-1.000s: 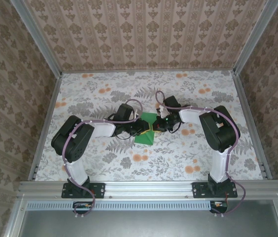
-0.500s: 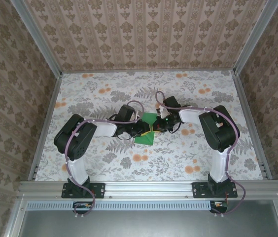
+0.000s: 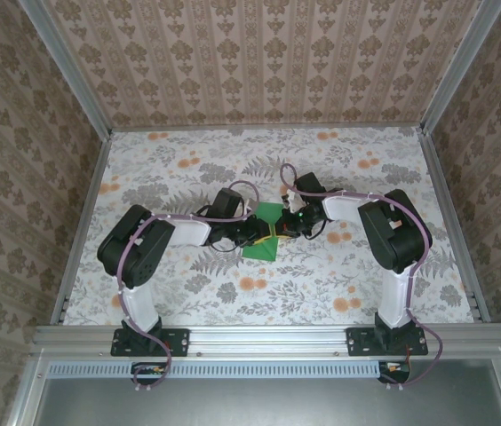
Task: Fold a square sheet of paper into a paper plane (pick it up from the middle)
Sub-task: Fold the triangle a second time at the center of the table.
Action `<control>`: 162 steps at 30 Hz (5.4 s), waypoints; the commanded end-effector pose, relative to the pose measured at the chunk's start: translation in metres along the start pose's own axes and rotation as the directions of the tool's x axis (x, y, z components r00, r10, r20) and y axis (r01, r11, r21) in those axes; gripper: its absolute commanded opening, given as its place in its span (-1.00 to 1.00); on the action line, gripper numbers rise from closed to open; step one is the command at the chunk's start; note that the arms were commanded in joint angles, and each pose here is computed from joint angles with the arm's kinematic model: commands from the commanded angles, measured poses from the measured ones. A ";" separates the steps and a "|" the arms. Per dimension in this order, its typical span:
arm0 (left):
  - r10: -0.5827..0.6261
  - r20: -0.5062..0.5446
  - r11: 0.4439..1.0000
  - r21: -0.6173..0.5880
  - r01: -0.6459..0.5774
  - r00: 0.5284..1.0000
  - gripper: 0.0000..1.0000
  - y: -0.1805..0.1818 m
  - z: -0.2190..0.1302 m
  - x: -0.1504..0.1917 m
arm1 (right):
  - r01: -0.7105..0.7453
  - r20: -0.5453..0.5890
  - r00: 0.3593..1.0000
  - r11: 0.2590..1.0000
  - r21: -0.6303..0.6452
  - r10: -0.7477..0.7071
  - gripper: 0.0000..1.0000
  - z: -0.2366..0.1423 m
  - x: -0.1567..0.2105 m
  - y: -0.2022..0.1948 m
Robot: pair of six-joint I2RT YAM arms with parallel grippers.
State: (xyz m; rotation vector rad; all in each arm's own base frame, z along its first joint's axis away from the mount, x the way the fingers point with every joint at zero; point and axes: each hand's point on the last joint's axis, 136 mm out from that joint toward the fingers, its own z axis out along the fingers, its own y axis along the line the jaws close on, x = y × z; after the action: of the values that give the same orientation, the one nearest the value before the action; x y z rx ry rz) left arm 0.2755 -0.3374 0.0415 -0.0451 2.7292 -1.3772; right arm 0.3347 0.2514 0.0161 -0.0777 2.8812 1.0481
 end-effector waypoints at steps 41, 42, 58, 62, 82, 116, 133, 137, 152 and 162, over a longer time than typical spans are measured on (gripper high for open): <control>-0.076 -0.039 0.991 -0.116 0.071 0.996 -0.67 0.038 0.007 0.017 | -0.037 0.071 0.997 0.989 0.141 0.027 -0.53 -0.020 -0.007 -0.015; -0.083 -0.038 0.989 -0.122 0.078 0.996 -0.68 0.040 0.007 0.018 | -0.040 0.097 0.995 0.988 0.152 0.025 -0.51 -0.025 -0.009 -0.015; -0.119 -0.037 0.981 -0.158 0.112 0.992 -0.78 0.051 0.008 0.022 | 0.026 0.032 0.999 0.997 0.073 -0.028 -0.84 -0.006 0.005 0.011; -0.118 -0.040 0.981 -0.158 0.110 0.992 -0.79 0.051 0.009 0.023 | 0.017 0.010 1.000 0.996 0.088 -0.018 -0.85 0.001 0.005 0.005; 0.032 0.042 0.995 -0.095 -0.027 0.999 -0.71 0.012 -0.019 -0.007 | 0.065 -0.041 0.997 0.978 0.196 -0.058 -0.89 0.001 0.011 -0.018; 0.007 0.003 0.997 -0.074 -0.007 1.000 -0.73 0.012 0.000 -0.004 | 0.069 0.060 0.995 0.988 0.135 -0.078 -0.23 -0.025 -0.016 0.003; 0.021 0.014 0.998 -0.060 -0.020 1.000 -0.72 0.005 -0.004 -0.006 | 0.087 0.026 0.996 0.996 0.030 -0.088 -0.79 -0.016 -0.012 0.017; 0.028 0.014 0.998 -0.052 -0.027 1.000 -0.73 0.002 -0.005 -0.006 | 0.095 0.033 0.995 0.993 0.067 -0.097 -0.84 -0.015 -0.014 0.011; 0.052 0.005 0.998 -0.024 -0.052 0.999 -0.72 -0.008 -0.001 -0.006 | 0.104 0.027 0.994 0.989 0.108 -0.107 -0.87 -0.009 -0.019 0.001; 0.052 0.000 0.998 -0.023 -0.052 0.999 -0.72 -0.008 0.001 -0.006 | 0.104 0.025 0.994 0.988 0.116 -0.107 -0.87 -0.006 -0.020 -0.002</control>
State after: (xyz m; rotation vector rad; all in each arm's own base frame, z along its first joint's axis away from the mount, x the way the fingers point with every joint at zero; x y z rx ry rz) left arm 0.2777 -0.3327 0.0359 -0.0102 2.7564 -1.2862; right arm 0.3492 0.2479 0.0240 -0.1846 2.8653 0.8877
